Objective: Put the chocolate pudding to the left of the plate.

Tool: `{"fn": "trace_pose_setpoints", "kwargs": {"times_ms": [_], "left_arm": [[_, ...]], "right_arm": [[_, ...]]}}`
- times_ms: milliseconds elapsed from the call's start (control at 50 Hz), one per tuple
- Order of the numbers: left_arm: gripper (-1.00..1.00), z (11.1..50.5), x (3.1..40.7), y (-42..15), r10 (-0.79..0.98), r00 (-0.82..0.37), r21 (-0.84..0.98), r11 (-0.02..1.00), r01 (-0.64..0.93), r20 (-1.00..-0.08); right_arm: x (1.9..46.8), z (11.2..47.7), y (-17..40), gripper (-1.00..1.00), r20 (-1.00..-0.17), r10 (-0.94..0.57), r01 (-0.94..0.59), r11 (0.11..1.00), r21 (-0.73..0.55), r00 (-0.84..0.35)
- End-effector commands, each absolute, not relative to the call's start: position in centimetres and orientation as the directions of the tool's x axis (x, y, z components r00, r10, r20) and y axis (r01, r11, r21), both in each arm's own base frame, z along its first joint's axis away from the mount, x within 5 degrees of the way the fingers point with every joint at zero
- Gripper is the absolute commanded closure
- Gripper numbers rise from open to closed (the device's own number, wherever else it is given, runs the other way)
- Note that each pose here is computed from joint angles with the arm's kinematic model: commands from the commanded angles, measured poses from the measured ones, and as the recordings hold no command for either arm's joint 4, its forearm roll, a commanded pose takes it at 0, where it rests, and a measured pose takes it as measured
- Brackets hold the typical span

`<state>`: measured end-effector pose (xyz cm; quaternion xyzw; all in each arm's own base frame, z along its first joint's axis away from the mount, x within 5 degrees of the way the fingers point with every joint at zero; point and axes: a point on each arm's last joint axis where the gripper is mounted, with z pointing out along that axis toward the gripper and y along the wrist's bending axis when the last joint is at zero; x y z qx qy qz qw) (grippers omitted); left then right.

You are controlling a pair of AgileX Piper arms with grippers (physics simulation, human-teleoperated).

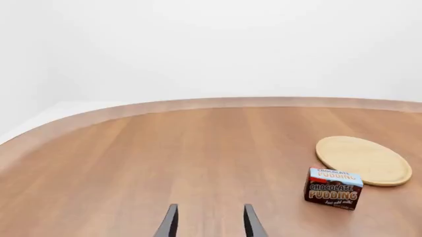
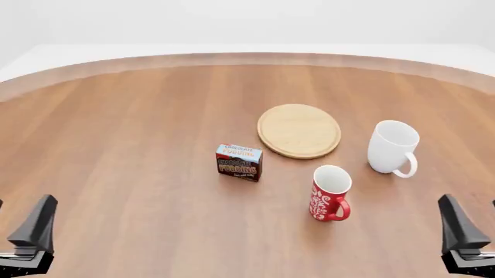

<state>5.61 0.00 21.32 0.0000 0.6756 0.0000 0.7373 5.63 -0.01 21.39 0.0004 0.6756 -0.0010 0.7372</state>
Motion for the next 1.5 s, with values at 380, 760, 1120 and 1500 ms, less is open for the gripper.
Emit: {"fn": "trace_pose_setpoints", "kwargs": {"times_ms": [380, 760, 1120, 1500], "left_arm": [[-1.00, 21.3, 5.6, 0.0, 0.000, 0.087, 0.000, 1.000, 0.000, -0.996], [-1.00, 21.3, 5.6, 0.0, 0.000, 0.087, 0.000, 1.000, 0.000, -0.996], [-1.00, 21.3, 5.6, 0.0, 0.000, 0.087, 0.000, 1.000, 0.000, -0.996], [-1.00, 21.3, 5.6, 0.0, 0.000, 0.087, 0.000, 1.000, 0.000, -0.996]], "right_arm": [[4.9, 26.7, 0.1, -1.00, -0.991, -0.053, -0.016, 0.998, -0.055, 0.123], [11.2, 35.6, 2.9, -1.00, -0.982, -0.185, -0.249, 0.950, -0.190, 0.043], [17.9, 40.5, 6.5, -1.00, -0.945, -0.326, -0.349, 0.882, -0.317, 0.036], [24.0, 40.7, 10.0, -1.00, -0.901, -0.432, -0.437, 0.821, -0.368, -0.052]]}}
